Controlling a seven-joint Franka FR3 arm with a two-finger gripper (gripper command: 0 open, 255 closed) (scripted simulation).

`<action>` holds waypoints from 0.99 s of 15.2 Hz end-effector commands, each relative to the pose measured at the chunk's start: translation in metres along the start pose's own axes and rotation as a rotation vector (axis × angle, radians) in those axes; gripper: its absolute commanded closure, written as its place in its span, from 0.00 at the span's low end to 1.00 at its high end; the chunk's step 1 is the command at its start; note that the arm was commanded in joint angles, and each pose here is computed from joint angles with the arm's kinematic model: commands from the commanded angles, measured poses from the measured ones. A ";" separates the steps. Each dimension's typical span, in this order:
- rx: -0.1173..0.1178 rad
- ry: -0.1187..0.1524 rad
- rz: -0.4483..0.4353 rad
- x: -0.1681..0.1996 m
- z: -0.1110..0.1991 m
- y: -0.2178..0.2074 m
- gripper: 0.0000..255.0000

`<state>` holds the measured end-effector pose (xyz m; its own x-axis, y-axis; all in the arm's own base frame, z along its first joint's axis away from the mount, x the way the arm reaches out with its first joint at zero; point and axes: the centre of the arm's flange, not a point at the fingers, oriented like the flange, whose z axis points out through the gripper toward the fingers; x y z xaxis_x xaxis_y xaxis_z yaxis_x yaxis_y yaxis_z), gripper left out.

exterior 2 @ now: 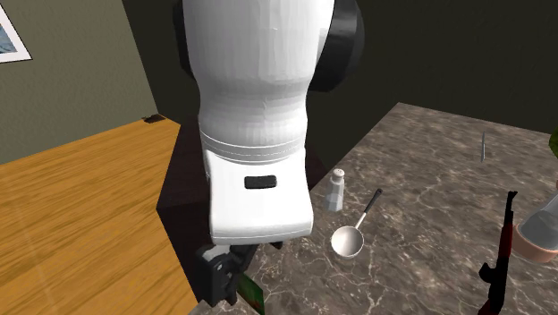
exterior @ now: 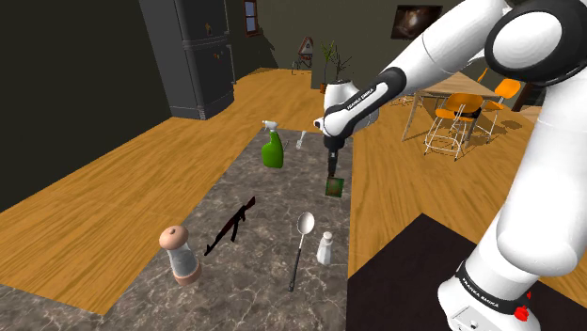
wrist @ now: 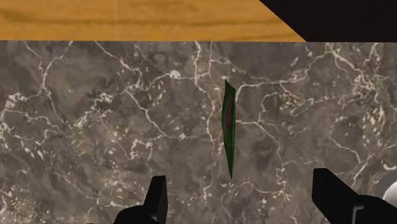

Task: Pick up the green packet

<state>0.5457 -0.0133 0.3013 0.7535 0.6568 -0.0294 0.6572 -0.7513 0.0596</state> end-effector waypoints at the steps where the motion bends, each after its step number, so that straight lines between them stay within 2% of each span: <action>1: 0.001 0.001 -0.008 0.002 0.011 -0.001 0.00; 6: 0.001 0.001 -0.008 0.003 0.040 -0.002 0.00; 8: 0.001 0.001 -0.008 0.003 0.040 -0.002 0.00; 9: 0.000 0.001 -0.008 0.003 0.041 -0.002 1.00; 15: 0.000 0.001 -0.008 0.003 0.041 -0.002 1.00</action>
<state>0.5476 -0.0119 0.2607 0.7485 0.6626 -0.0284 0.6629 -0.7463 0.0592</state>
